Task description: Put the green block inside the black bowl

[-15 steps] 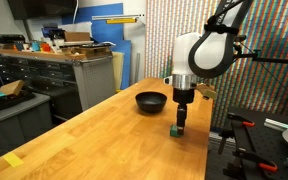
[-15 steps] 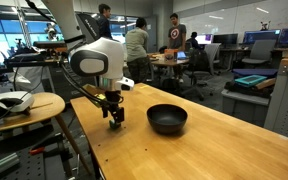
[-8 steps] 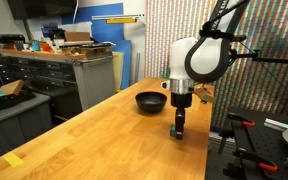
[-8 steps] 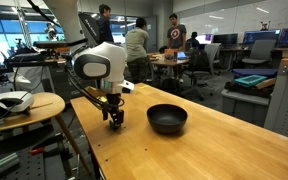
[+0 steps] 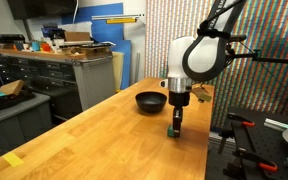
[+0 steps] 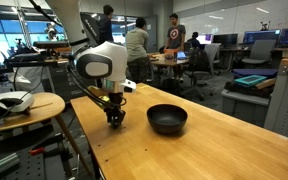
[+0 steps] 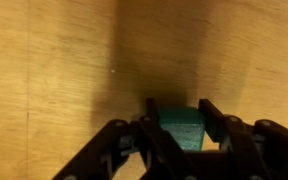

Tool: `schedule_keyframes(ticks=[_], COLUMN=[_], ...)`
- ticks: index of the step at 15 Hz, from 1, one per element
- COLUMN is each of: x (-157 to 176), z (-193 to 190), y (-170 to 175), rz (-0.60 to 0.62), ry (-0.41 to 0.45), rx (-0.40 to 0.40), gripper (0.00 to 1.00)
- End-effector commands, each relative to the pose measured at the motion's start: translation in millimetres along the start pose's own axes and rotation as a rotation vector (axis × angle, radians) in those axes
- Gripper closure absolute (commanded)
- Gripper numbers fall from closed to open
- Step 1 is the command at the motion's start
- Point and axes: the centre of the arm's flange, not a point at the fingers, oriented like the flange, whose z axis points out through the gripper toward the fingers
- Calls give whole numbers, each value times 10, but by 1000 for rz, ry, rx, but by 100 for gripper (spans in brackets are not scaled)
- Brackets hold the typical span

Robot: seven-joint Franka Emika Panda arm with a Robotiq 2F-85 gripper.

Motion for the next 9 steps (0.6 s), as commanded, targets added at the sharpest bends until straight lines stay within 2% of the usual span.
schedule_keyframes(ticks=[1, 9], x=[57, 77], z=[-38, -385], y=[9, -5], rz=[-5, 4], ry=[15, 59], rx=[6, 3], gripper=[78, 78])
